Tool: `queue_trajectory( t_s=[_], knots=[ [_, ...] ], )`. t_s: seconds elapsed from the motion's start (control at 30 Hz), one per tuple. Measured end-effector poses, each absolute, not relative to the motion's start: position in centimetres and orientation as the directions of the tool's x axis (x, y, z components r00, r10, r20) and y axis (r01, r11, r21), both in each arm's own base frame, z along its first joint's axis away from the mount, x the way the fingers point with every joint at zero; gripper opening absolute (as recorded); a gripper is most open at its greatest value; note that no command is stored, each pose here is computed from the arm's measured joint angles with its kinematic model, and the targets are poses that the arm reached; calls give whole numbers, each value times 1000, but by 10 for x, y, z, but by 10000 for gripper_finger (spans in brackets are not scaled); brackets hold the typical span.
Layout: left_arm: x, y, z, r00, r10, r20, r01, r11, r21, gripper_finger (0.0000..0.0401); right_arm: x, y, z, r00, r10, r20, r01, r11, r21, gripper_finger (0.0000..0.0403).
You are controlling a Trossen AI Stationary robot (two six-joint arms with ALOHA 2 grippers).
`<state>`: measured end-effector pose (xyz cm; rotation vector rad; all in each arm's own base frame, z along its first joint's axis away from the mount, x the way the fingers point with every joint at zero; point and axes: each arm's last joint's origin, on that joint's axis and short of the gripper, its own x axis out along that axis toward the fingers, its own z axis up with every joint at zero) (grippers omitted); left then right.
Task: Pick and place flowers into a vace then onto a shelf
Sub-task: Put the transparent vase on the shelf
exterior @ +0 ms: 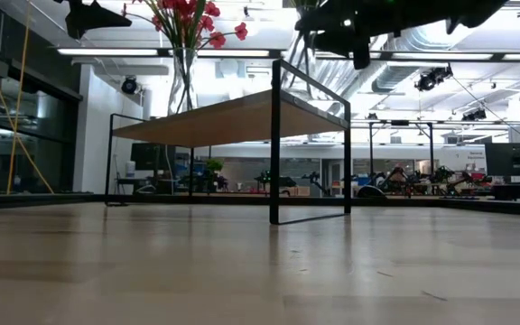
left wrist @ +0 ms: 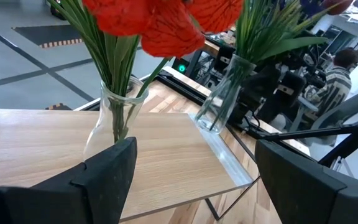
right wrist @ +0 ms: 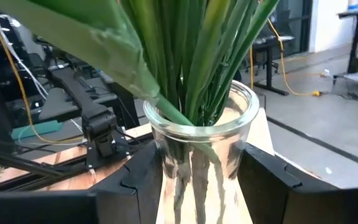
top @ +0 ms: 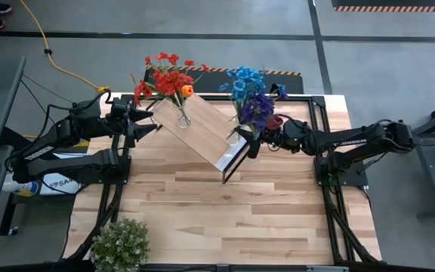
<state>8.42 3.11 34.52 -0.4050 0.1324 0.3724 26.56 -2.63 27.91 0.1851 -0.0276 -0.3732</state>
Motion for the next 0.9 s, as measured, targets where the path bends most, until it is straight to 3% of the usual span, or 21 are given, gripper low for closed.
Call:
queue_trajectory(
  t_s=[0.13,0.6,0.9],
  knots=[
    [84,31,345,924,327,-199,-379,853,-360,358,270,-26,277,937,-349,4,343,922,182,170],
    [84,31,345,924,327,-199,-379,850,-365,358,310,-27,279,944,-298,-143,313,946,91,170],
    [84,31,344,922,326,-207,-381,853,-356,358,313,-28,273,929,-334,-160,350,933,84,171]
  ],
)
